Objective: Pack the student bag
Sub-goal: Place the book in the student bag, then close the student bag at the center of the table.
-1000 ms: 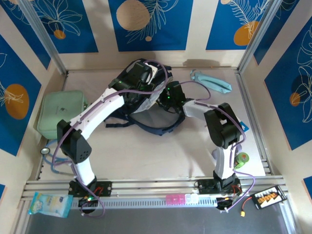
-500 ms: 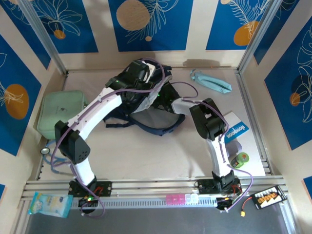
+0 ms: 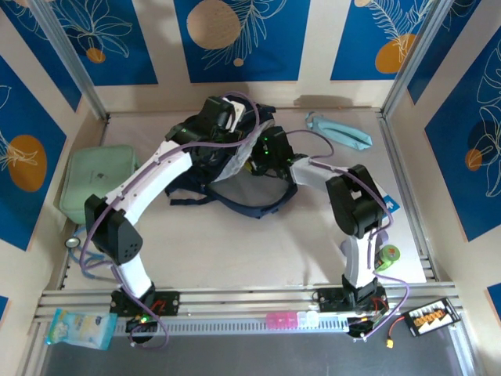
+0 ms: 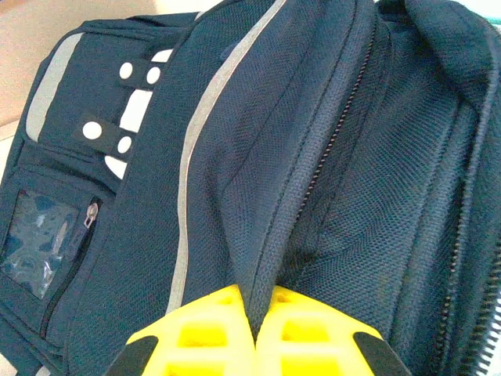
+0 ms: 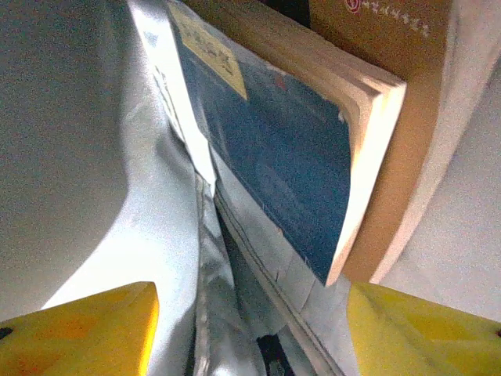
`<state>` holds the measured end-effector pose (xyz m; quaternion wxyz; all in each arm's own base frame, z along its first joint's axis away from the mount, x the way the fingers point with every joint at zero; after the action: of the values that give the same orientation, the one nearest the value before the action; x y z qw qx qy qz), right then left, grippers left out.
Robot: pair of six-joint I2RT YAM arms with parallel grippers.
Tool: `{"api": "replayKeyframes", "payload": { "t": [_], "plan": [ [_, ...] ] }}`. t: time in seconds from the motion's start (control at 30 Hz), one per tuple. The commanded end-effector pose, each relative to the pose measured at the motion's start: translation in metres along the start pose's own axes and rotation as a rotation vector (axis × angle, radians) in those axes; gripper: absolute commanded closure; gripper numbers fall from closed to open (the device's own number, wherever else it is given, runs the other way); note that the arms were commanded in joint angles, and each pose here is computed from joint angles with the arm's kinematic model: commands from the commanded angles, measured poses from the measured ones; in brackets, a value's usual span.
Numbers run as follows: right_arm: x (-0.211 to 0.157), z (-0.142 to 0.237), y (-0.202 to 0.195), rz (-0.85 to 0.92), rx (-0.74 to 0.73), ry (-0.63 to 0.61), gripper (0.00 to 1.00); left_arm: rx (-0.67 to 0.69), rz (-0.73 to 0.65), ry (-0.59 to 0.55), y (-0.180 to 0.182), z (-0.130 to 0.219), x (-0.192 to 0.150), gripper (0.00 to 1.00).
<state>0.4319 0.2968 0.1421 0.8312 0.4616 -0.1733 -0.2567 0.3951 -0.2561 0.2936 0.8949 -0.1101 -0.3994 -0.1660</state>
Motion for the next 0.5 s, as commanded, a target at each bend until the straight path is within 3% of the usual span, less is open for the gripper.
{"api": "replayKeyframes", "payload": {
  "t": [0.0,0.23,0.47],
  "plan": [
    [-0.01,0.022,-0.002,0.012,-0.042,0.021,0.36,-0.034,0.059,-0.181,0.004,0.034,0.039,1.0],
    [-0.026,0.066,-0.006,0.075,-0.03,0.006,0.37,0.002,0.015,-0.119,0.019,0.012,0.012,1.0],
    [-0.038,0.13,-0.062,0.12,-0.245,-0.122,0.37,0.053,-0.016,-0.002,0.047,-0.011,-0.045,1.0]
  ]
}}
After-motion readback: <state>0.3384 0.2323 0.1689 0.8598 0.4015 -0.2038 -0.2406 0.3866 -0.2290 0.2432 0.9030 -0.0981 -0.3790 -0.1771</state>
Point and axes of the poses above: each hand's point on the last joint's axis, 136 mm out from that joint toward the fingers, its own z axis back along the fingers, its own y axis along the line the jaws close on, x = y × z, the point moved 3 cm from there along z, back along the fingers, and after that the axes turned 5 degrees about z, right-handed, at the moved point
